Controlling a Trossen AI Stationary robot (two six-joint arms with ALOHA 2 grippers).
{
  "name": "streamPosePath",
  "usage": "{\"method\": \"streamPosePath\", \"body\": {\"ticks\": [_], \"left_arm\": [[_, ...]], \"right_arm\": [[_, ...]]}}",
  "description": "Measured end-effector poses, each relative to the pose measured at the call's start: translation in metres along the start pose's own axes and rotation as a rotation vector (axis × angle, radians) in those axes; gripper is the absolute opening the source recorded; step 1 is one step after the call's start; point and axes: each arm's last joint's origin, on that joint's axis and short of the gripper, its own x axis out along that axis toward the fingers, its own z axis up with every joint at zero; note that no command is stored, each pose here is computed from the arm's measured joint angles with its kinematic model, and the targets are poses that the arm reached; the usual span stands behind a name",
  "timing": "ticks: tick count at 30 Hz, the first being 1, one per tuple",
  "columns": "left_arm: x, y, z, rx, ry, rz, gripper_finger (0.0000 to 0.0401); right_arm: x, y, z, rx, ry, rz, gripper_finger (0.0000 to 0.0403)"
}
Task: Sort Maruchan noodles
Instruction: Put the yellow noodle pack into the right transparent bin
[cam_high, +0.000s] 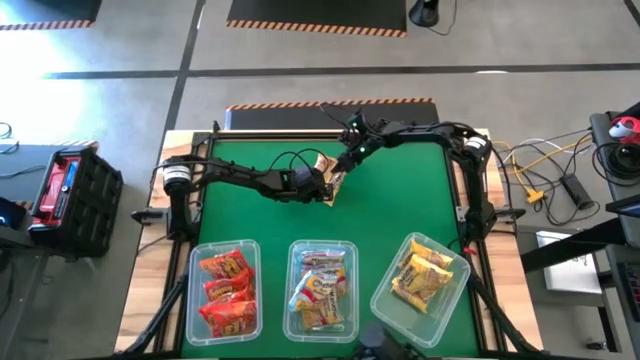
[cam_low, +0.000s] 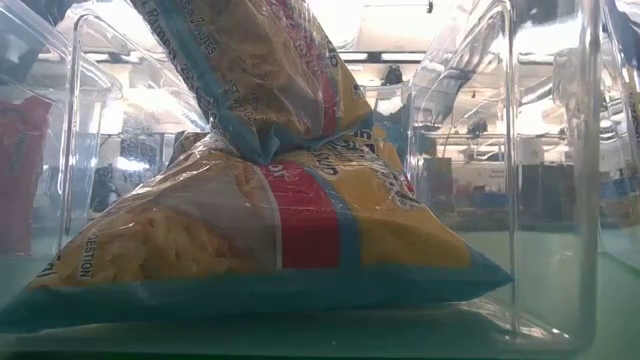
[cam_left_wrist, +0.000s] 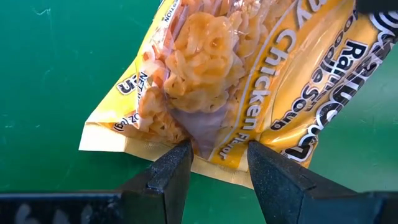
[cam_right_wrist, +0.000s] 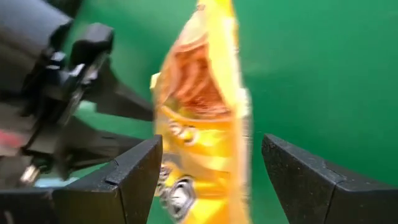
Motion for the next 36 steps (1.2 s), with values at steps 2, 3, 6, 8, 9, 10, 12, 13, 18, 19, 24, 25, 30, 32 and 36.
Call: {"method": "streamPosePath", "body": {"ticks": [2,3,6,8,9,10,12,13,18,19,24,25,30,32,36], "left_arm": [[0.000,0.000,0.000,0.000,0.000,0.000,0.0146],[0.000,0.000,0.000,0.000,0.000,0.000,0.0146],[0.000,0.000,0.000,0.000,0.000,0.000,0.0146],[0.000,0.000,0.000,0.000,0.000,0.000,0.0146],[0.000,0.000,0.000,0.000,0.000,0.000,0.0146],[0.000,0.000,0.000,0.000,0.000,0.000,0.0146],[0.000,0.000,0.000,0.000,0.000,0.000,0.0146],[0.000,0.000,0.000,-0.001,0.000,0.000,0.0146],[0.000,0.000,0.000,0.000,0.001,0.000,0.0146],[0.000,0.000,0.000,-0.001,0.000,-0.001,0.0146],[-0.003,-0.002,0.000,-0.001,-0.003,-0.012,0.0146],[-0.005,-0.003,0.000,0.001,-0.006,-0.019,0.0146],[-0.015,-0.004,0.001,0.024,-0.002,-0.031,0.0146],[-0.018,-0.005,0.001,0.029,0.000,-0.036,0.0147],[-0.027,-0.009,0.003,0.024,-0.006,-0.066,0.0147]], "right_arm": [[0.003,0.000,-0.002,0.012,0.019,0.045,0.0264],[0.005,0.000,-0.003,0.014,0.030,0.064,0.0263],[0.012,0.001,-0.006,0.016,0.058,0.118,0.0259],[0.018,0.003,-0.009,0.010,0.072,0.127,0.0255],[0.022,0.004,-0.010,0.010,0.083,0.129,0.0253],[0.026,0.004,-0.012,0.009,0.091,0.132,0.0250],[0.030,0.006,-0.014,0.000,0.097,0.132,0.0243],[0.031,0.008,-0.014,-0.004,0.098,0.135,0.0238],[0.034,0.012,-0.014,-0.027,0.098,0.144,0.0217],[0.034,0.012,-0.014,-0.027,0.098,0.144,0.0212],[0.034,0.011,-0.014,-0.029,0.094,0.131,0.0183],[0.034,0.011,-0.014,-0.029,0.093,0.131,0.0176],[0.034,0.011,-0.014,-0.041,0.093,0.132,0.0134],[0.033,0.012,-0.014,-0.046,0.092,0.137,0.0117],[0.033,0.012,-0.014,-0.047,0.092,0.136,0.0108]]}}
